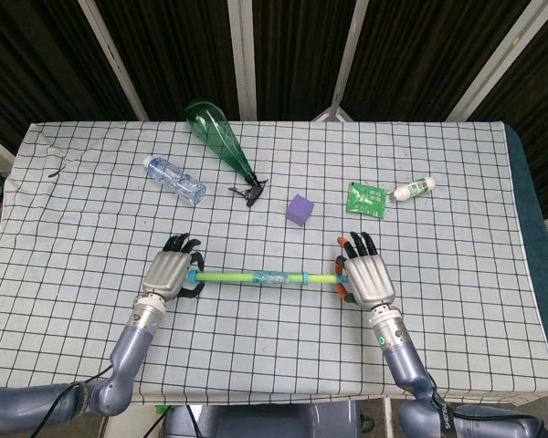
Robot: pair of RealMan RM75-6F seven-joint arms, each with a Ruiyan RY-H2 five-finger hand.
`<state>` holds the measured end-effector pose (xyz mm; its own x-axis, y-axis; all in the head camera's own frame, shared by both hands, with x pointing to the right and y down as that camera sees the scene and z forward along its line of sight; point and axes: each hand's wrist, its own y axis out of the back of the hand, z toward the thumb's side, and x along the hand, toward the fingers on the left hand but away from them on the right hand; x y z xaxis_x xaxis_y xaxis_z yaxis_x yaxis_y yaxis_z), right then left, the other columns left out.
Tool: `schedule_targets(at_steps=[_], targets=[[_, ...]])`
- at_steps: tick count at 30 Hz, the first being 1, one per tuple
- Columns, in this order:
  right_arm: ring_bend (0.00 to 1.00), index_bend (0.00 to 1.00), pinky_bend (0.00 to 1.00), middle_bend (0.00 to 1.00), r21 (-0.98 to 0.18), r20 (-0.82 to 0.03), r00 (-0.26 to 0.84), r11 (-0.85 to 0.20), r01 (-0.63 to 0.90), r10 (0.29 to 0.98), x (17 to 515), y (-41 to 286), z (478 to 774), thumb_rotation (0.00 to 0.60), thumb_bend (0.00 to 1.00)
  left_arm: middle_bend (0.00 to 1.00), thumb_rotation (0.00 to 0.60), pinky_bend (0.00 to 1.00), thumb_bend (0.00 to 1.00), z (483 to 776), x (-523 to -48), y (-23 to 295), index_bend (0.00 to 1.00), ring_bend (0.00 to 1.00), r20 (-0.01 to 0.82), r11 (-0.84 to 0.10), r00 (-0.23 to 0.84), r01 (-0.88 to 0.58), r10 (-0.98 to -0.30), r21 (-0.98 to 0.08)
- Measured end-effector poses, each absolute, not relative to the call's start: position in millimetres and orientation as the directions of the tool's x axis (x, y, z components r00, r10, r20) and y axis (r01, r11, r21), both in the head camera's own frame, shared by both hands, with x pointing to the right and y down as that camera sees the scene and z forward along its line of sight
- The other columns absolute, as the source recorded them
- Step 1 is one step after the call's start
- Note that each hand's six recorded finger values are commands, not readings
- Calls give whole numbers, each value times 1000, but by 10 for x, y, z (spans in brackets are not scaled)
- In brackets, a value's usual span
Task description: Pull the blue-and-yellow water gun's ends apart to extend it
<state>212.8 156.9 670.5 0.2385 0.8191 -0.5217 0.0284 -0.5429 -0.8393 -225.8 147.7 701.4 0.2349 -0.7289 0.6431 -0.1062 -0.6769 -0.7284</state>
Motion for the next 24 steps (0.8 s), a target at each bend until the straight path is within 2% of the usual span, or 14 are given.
schedule_targets(at_steps=[10,24], targets=[[0,661,0,202,-852,-503,226,-522,31,834,2228,1534,6566,600,469,136,600,0,549,6779,-2426,1472,577,0,624,-660,247,-99,-741,-745],[0,662,0,201,-863,-493,184,-505,23,850,2474,1532,6412,600,469,135,600,0,549,6631,-2816,1446,578,0,626,-649,205,-64,-752,-758]])
